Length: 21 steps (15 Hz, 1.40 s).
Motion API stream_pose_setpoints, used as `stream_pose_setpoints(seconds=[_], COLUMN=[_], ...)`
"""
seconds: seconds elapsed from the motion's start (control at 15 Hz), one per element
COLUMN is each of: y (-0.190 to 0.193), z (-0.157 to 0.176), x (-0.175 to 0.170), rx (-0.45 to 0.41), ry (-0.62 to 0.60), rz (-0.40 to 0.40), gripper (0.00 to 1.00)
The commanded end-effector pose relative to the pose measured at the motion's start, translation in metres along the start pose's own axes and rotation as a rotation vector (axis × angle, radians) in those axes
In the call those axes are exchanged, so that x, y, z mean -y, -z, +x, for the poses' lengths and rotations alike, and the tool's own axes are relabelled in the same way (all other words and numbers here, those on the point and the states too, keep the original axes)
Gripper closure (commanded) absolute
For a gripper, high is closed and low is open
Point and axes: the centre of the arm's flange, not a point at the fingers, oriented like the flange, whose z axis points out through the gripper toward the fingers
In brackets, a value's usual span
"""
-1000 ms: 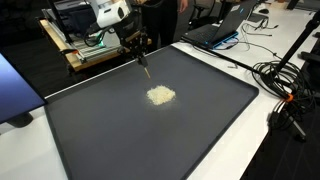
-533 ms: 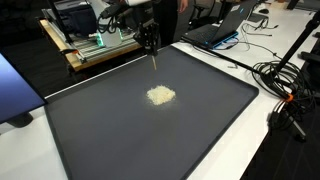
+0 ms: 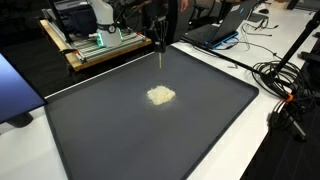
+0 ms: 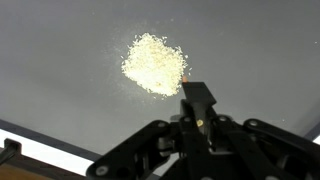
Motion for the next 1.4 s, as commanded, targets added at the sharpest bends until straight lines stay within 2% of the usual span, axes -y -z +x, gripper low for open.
stream_pose_setpoints(seconds=[0.0, 0.87, 1.33], y=[-0.006, -0.063, -0.095], z=[0.020, 0.058, 0.060], x=[-0.007, -0.034, -0.051], rx=[0.008, 0.047, 0.083], ry=[-0.014, -0.032, -0.042], rz=[-0.055, -0.065, -0.070], gripper=[0.97, 0.97, 0.97])
